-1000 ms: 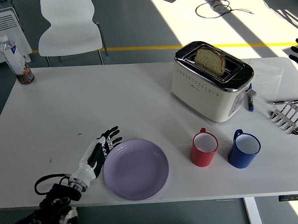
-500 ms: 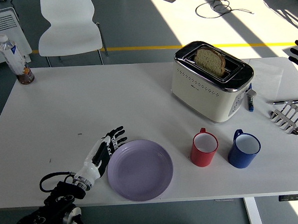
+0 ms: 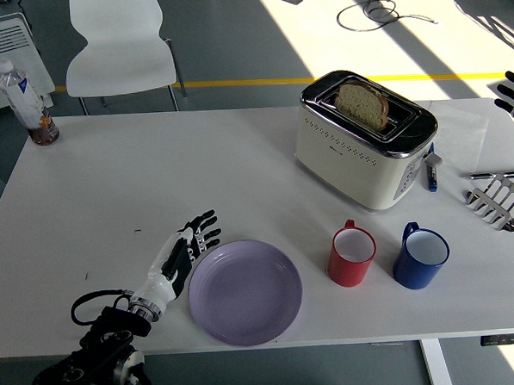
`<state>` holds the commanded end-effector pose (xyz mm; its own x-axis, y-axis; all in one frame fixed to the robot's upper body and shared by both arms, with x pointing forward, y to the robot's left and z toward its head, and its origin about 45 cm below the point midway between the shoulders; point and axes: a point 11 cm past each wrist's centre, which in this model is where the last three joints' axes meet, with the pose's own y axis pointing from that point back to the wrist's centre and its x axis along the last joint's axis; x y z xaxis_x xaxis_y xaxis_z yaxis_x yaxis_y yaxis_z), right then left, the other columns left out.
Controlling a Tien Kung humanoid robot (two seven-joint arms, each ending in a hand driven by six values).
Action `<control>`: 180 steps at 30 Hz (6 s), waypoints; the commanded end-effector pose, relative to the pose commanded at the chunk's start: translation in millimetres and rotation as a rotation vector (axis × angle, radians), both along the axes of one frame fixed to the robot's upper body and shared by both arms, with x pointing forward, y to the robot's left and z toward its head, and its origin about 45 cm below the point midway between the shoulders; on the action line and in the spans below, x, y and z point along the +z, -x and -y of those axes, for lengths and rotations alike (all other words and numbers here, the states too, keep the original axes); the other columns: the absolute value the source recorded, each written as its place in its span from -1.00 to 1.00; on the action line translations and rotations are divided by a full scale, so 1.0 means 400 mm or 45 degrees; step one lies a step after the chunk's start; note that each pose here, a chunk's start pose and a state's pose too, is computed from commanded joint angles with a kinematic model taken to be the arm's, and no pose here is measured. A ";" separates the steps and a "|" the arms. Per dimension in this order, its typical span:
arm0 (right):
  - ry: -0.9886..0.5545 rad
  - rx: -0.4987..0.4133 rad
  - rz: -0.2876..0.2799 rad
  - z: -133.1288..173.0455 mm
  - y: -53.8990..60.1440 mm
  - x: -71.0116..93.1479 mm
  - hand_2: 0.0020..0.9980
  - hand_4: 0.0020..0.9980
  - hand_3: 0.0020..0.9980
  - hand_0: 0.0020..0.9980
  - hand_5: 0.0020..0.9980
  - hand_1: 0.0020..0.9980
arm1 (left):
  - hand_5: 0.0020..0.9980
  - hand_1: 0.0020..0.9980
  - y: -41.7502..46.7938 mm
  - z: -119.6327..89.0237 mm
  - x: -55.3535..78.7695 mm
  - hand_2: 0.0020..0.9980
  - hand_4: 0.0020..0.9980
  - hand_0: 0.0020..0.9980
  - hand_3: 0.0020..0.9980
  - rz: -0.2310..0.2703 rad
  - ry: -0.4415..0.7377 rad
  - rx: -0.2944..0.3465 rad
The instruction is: Push plate across desktop,pick up the break from the machine,place the break in the plate
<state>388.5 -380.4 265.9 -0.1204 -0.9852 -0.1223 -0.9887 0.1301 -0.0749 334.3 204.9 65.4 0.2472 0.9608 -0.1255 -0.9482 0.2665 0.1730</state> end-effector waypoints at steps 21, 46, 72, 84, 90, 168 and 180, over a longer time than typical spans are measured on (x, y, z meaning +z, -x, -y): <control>0.752 0.123 -0.019 -0.069 -0.168 0.122 0.73 0.32 0.69 0.69 -0.27 0.62 | 1.00 0.71 -0.017 -0.288 0.219 0.86 0.07 0.59 0.79 0.263 0.031 0.439; 1.375 0.374 -0.287 -0.274 -0.359 0.107 0.87 0.64 0.82 0.81 -0.22 0.75 | 1.00 0.69 -0.004 -0.347 0.247 0.84 0.10 0.59 0.77 0.248 0.092 0.498; 1.585 0.444 -0.484 -0.390 -0.397 0.060 0.25 0.64 0.51 0.34 -0.17 0.31 | 1.00 0.68 -0.017 -0.345 0.257 0.83 0.10 0.59 0.76 0.265 0.097 0.510; 1.627 0.441 -0.521 -0.412 -0.399 0.052 0.17 0.59 0.45 0.12 -0.22 0.19 | 1.00 0.68 -0.022 -0.336 0.260 0.83 0.09 0.59 0.75 0.272 0.104 0.504; 1.618 0.432 -0.535 -0.418 -0.398 0.044 0.11 0.58 0.40 0.00 -0.23 0.12 | 1.00 0.68 -0.024 -0.333 0.262 0.83 0.09 0.59 0.75 0.275 0.104 0.501; 1.542 1.108 -0.076 -0.711 -0.075 0.140 -0.21 -0.27 -0.11 -0.39 -0.79 -0.38 | 1.00 0.68 0.000 -0.365 0.241 0.83 0.08 0.60 0.74 0.255 0.095 0.560; 1.530 1.358 -0.261 -0.769 0.036 -0.084 -0.20 -0.26 -0.09 -0.39 -0.79 -0.36 | 1.00 0.66 0.003 -0.369 0.236 0.82 0.09 0.59 0.77 0.248 0.090 0.566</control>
<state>373.9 -72.7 232.5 0.7286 -0.1373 0.6711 -0.5920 -0.6189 0.5162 333.2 352.7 159.7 -0.1594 0.9694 -0.1866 -0.9858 -0.1664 -0.0226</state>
